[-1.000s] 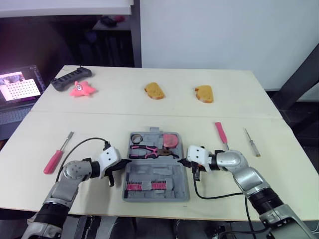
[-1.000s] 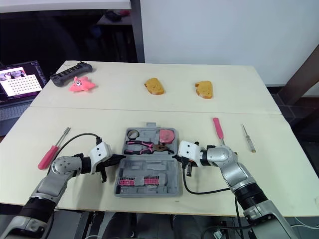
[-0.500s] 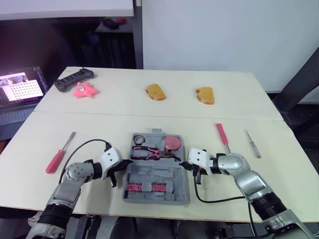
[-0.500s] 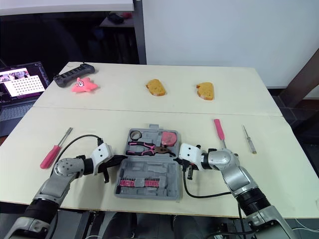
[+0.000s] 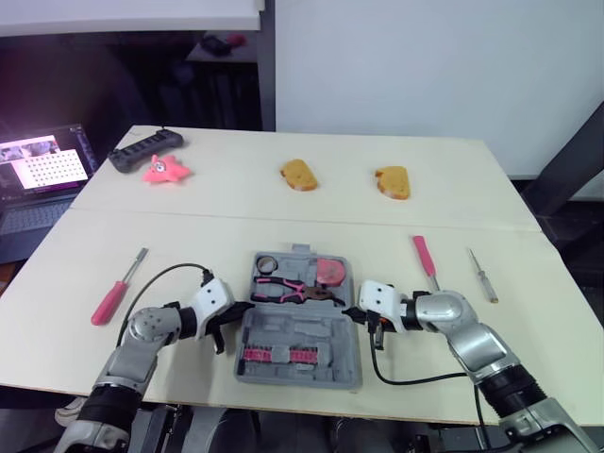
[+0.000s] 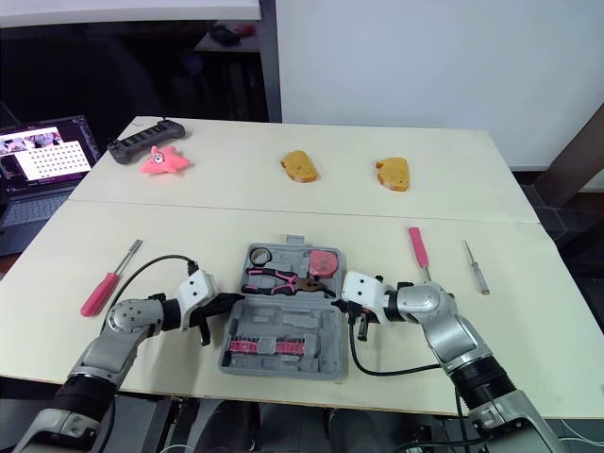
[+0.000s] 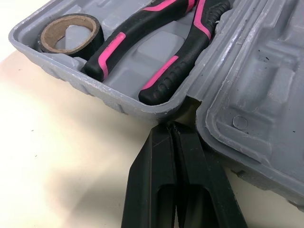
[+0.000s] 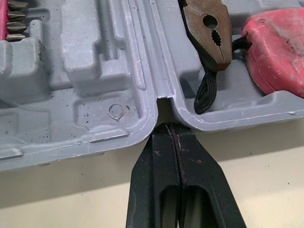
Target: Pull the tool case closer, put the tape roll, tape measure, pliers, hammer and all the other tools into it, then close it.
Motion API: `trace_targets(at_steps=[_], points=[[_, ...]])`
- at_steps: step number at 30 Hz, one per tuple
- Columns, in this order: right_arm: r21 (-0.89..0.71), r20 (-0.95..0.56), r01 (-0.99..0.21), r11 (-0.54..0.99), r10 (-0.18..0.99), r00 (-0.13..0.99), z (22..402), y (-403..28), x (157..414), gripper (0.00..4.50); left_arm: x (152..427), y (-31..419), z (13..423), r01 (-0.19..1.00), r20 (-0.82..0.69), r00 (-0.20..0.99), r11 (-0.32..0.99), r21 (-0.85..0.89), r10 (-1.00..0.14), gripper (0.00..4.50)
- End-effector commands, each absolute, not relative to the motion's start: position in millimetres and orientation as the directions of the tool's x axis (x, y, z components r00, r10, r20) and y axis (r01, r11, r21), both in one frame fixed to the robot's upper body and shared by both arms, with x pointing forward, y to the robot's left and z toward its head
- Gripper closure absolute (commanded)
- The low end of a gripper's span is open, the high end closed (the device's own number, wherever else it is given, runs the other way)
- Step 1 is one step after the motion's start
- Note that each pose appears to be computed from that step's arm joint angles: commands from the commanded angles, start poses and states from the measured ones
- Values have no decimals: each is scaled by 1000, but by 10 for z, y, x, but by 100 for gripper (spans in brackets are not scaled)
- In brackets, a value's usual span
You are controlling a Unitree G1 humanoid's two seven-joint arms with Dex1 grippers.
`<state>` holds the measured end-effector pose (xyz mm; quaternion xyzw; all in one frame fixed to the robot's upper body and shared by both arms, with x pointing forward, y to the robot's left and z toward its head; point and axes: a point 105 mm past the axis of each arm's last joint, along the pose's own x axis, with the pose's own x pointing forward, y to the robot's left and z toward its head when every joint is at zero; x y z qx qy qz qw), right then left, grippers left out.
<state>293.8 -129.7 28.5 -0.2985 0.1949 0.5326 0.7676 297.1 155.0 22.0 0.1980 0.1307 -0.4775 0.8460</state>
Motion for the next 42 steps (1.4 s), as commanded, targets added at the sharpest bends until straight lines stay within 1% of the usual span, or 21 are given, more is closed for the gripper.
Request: trace_targets(at_steps=[1, 7, 13, 17, 20, 23, 26, 28, 29, 31, 32, 34, 36, 37, 38, 39, 40, 42], points=[[-201, -654, -952, 230, 692, 305, 135, -1283, 2814, 450, 2893, 1238, 229, 910, -380, 414, 366, 193, -827, 440], [-195, -676, -954, 227, 674, 299, 86, -1337, 2794, 450, 2897, 1151, 245, 923, -376, 384, 334, 193, -843, 440], [-202, -678, -948, 248, 663, 318, 90, -1399, 2817, 450, 2932, 1222, 261, 913, -378, 406, 354, 202, -832, 440], [-203, -671, -938, 279, 659, 341, 104, -1454, 2838, 450, 2988, 1423, 282, 886, -389, 463, 405, 226, -796, 440], [-195, -672, -929, 313, 648, 359, 116, -1565, 2840, 450, 3069, 1659, 342, 843, -386, 538, 477, 249, -749, 440], [-208, -657, -917, 340, 646, 389, 161, -1655, 2859, 450, 3104, 1846, 418, 809, -365, 587, 535, 242, -723, 440], [-227, -618, -900, 371, 660, 428, 278, -1768, 2878, 450, 3076, 2051, 491, 781, -343, 623, 579, 233, -703, 440], [-205, -573, -889, 409, 687, 447, 390, -1829, 2874, 450, 3031, 2161, 560, 768, -320, 639, 604, 213, -699, 440], [-199, -549, -883, 426, 698, 460, 447, -1860, 2870, 450, 3005, 2209, 592, 762, -307, 646, 614, 206, -698, 417], [-171, -483, -866, 471, 726, 490, 587, -1937, 2834, 395, 2917, 2327, 665, 748, -275, 661, 638, 180, -698, 356], [-156, -455, -858, 489, 736, 502, 645, -1971, 2811, 363, 2870, 2378, 691, 744, -265, 667, 646, 173, -697, 313], [-125, -391, -838, 531, 750, 534, 762, -2082, 2739, 272, 2754, 2537, 729, 718, -251, 694, 675, 170, -675, 216], [-102, -338, -813, 574, 748, 571, 844, -2193, 2672, 165, 2663, 2680, 772, 685, -239, 726, 708, 174, -644, 104], [-90, -302, -792, 603, 742, 599, 891, -2263, 2639, 121, 2615, 2758, 803, 663, -229, 747, 728, 176, -624, 57], [-75, -263, -768, 636, 731, 630, 939, -2334, 2609, 65, 2569, 2828, 835, 640, -216, 766, 748, 177, -605, 5], [-68, -233, -745, 663, 716, 658, 975, -2407, 2577, 14, 2523, 2894, 864, 618, -204, 785, 766, 177, -585, 0], [-64, -216, -731, 680, 705, 675, 996, -2451, 2554, 6, 2494, 2933, 881, 604, -197, 795, 777, 176, -574, 0], [-40, -133, -647, 762, 637, 759, 1069, -2640, 2496, 6, 2368, 3100, 927, 534, -162, 844, 829, 169, -511, 0]])
